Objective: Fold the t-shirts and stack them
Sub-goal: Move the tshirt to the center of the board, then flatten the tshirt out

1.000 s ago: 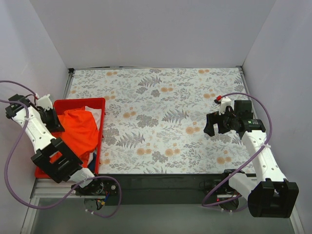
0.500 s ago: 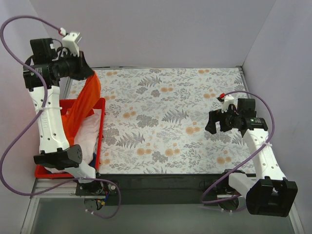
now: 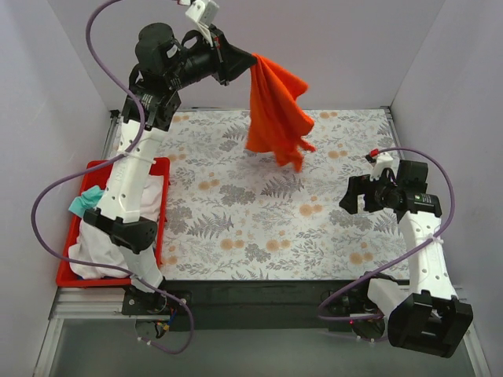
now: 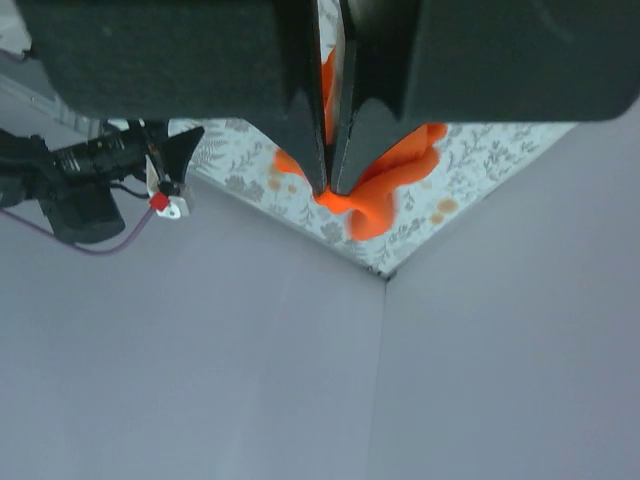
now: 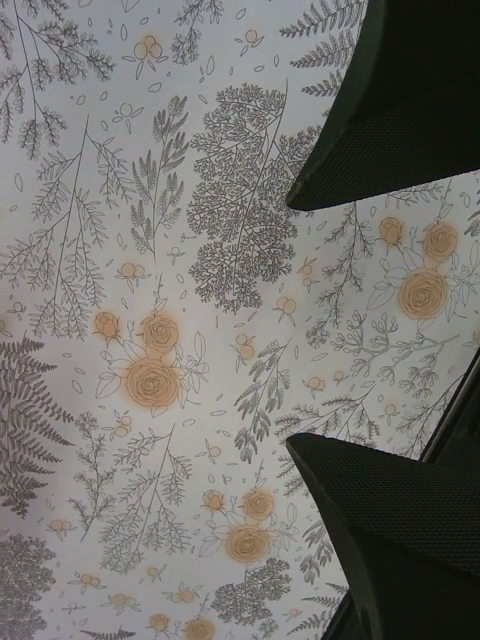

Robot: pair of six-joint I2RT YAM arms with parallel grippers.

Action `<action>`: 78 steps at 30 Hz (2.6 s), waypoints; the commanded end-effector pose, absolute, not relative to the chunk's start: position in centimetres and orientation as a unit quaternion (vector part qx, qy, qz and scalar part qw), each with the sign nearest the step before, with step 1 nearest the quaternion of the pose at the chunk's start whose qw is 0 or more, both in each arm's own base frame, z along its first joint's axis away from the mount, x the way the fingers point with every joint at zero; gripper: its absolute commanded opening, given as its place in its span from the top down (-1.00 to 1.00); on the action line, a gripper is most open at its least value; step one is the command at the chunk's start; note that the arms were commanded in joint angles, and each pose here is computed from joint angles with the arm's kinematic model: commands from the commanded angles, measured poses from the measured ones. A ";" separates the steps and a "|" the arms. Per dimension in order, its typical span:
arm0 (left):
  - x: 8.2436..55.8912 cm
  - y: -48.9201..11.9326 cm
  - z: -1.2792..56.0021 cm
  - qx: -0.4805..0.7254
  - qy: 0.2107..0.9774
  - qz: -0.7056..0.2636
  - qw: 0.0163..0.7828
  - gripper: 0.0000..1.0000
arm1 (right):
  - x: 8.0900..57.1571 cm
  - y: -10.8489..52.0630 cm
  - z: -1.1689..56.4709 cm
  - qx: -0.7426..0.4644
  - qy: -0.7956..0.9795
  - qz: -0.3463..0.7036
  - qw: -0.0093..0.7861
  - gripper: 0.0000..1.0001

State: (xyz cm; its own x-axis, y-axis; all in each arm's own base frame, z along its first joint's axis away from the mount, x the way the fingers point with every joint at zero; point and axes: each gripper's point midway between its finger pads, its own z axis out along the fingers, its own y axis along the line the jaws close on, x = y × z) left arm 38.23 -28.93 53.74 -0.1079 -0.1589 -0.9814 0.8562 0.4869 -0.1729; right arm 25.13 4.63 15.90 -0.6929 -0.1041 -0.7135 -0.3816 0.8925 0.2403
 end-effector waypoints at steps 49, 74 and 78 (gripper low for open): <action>46.0 -23.3 12.6 0.278 0.880 -0.229 0.310 -0.41 | 24.7 10.9 5.6 -0.206 0.917 0.328 0.099 -0.20; 48.9 -26.5 11.4 0.282 0.872 -0.236 0.323 -0.48 | 24.0 10.2 3.0 -0.136 0.917 0.374 0.037 -0.44; 48.8 -26.5 12.2 0.283 0.869 -0.238 0.330 -0.48 | 23.3 10.6 1.8 -0.122 0.909 0.397 0.007 -0.46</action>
State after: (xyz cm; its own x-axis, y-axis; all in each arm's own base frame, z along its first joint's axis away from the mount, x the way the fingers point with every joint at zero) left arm 48.63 -26.22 8.35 -0.6768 0.3542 -0.6453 0.6253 0.7391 -0.2502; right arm 23.64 10.61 3.51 -0.9737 -0.1882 -0.1285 -0.2226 0.6645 0.7134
